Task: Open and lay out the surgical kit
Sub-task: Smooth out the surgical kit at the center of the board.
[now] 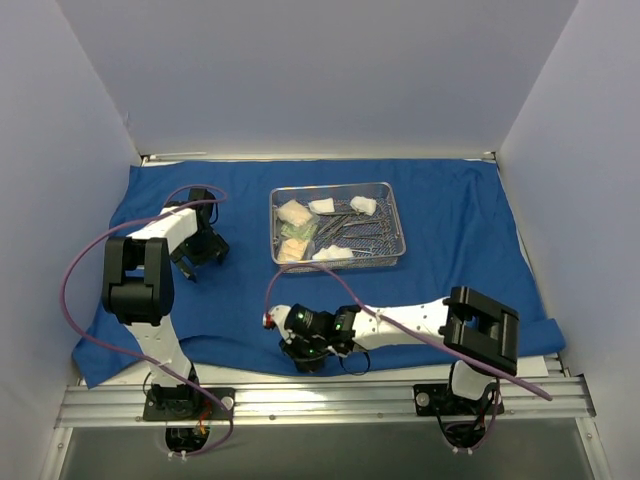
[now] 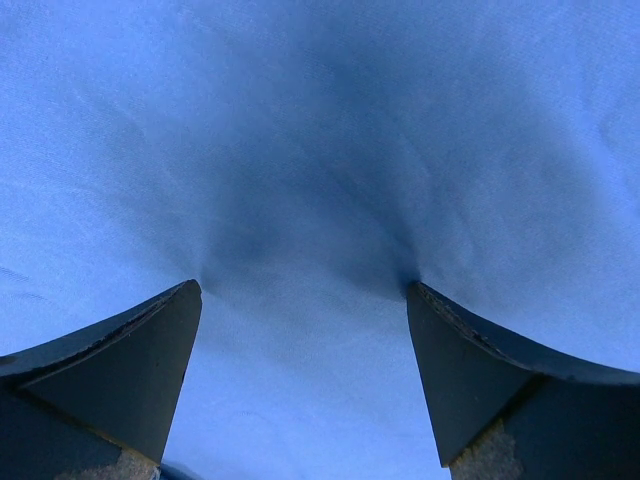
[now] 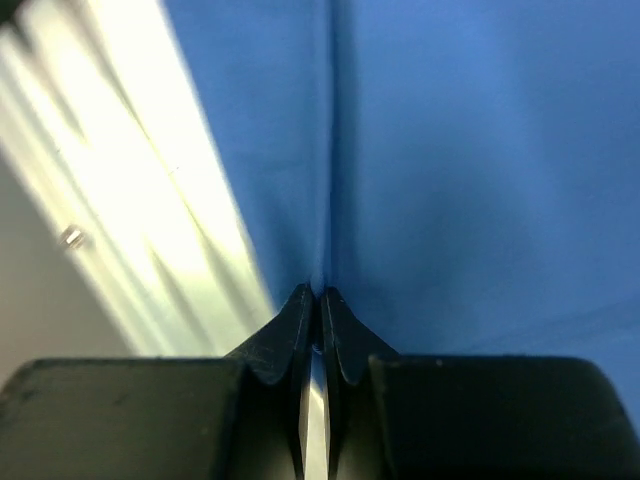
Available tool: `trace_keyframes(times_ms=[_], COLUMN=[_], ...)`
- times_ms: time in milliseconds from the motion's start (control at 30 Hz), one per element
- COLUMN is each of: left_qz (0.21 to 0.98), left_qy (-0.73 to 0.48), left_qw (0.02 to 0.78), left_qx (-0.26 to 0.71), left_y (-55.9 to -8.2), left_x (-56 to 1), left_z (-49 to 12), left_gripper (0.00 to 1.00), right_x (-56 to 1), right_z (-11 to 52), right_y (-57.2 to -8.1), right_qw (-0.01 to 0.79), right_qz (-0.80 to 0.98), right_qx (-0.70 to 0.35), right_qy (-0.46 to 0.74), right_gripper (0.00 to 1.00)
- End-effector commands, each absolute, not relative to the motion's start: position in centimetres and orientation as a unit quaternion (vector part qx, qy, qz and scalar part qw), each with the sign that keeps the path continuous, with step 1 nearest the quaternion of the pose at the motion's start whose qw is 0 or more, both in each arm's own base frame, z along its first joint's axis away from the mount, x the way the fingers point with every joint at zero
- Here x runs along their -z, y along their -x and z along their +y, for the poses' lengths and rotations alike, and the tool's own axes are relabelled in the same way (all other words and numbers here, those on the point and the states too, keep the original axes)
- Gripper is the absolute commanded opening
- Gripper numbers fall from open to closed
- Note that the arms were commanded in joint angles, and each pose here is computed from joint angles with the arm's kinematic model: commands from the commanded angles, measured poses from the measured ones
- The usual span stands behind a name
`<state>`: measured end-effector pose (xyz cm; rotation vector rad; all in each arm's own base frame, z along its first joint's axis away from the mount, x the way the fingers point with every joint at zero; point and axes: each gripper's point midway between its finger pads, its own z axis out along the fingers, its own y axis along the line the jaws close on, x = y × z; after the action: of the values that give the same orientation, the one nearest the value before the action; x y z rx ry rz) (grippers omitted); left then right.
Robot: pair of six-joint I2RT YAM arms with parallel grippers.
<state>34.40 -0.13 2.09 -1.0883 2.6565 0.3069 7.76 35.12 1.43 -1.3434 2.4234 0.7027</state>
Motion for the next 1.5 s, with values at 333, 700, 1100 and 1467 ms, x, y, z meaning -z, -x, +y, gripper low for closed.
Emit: trace_keyframes(times_ms=[333,700,1100,1467], left_qz=[0.9,0.9,0.903,0.904], left_qy=[0.391,0.387,0.384,0.387], left_qw=[0.149,0.158,0.165,0.155], left_qx=[-0.124,-0.12,-0.098,-0.093], left_y=[-35.8,-36.5,-38.5,-38.9], left_x=[-1.5,-2.3,-3.1,-2.3], left_z=[1.1,1.4,0.8,0.7], left_gripper=[0.94,0.94,0.94,0.94], right_x=[-2.6,-1.2,-9.4,-10.7], right_z=[34.3,34.6,34.2,12.3], right_y=[-0.5,0.9,-3.1,-23.9], right_qw=[0.169,0.224,0.307,0.361], right_qz=[0.813,0.804,0.825,0.928], right_qx=[-0.199,-0.145,-0.21,-0.059], right_qy=[0.521,0.532,0.426,-0.073], right_gripper=[0.0,0.29,0.68,0.74])
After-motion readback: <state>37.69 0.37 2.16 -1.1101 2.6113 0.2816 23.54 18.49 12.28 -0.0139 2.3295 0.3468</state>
